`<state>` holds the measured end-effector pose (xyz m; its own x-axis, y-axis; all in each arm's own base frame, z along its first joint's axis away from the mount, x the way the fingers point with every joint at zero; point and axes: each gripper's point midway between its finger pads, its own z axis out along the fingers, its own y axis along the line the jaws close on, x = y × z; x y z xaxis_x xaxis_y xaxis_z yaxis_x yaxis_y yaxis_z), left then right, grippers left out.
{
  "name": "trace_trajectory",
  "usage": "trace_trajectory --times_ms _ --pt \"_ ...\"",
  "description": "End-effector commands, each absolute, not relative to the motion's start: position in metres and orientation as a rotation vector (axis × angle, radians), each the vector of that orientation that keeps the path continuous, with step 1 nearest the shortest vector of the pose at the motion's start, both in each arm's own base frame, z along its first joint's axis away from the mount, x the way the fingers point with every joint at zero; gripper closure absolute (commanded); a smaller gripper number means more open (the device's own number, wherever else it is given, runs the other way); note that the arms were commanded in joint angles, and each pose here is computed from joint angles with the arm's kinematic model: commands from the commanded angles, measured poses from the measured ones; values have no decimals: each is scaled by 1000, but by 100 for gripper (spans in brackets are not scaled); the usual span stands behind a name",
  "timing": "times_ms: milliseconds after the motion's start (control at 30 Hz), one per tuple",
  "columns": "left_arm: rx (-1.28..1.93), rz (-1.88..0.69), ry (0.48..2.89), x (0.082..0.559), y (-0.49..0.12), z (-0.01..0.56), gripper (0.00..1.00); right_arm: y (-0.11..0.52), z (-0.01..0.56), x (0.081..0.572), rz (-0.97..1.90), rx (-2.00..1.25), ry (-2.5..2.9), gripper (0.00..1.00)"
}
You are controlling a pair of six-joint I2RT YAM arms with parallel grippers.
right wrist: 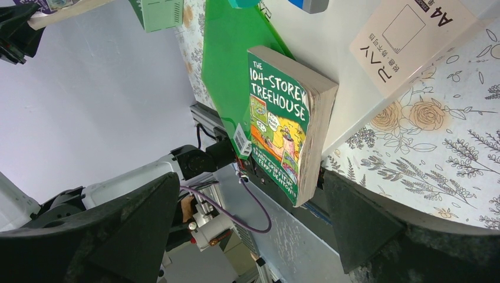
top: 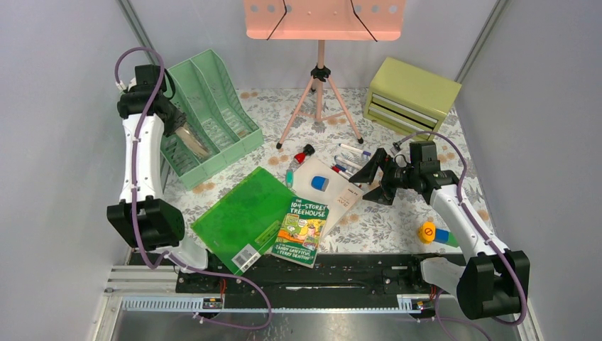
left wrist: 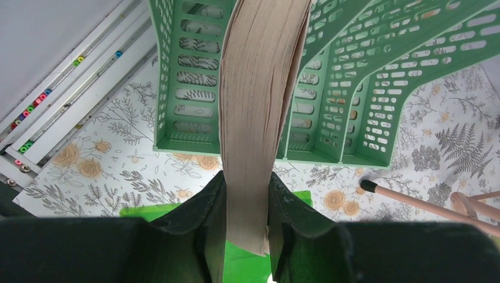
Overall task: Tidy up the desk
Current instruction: Place the book in the storage box.
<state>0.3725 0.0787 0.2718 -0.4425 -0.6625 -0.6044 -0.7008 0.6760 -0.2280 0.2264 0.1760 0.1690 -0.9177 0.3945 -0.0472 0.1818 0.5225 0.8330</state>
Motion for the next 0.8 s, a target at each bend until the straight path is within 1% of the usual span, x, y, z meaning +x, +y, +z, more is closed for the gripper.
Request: trace_trajectory --times_ms 0,267,533,600,633,700,733,767 --pt "-1051 120 2085 393 97 285 100 178 171 224 1360 445 2535 1" --pt "-1039 144 2146 402 98 265 100 178 170 222 1362 441 2535 1" --pt "-1055 142 2174 402 97 260 86 178 169 222 1357 450 2536 1" --pt "-1039 154 2193 400 98 260 81 178 170 222 1358 448 2534 1" --pt "-1033 161 2201 398 99 261 76 178 169 221 1359 450 2536 1" --pt "-1013 161 2216 396 99 264 58 178 170 221 1359 446 2534 1" --pt "-1001 160 2225 396 98 264 51 178 170 221 1360 447 2534 1" --pt "-988 158 2229 395 98 265 47 178 169 221 1361 448 2536 1"
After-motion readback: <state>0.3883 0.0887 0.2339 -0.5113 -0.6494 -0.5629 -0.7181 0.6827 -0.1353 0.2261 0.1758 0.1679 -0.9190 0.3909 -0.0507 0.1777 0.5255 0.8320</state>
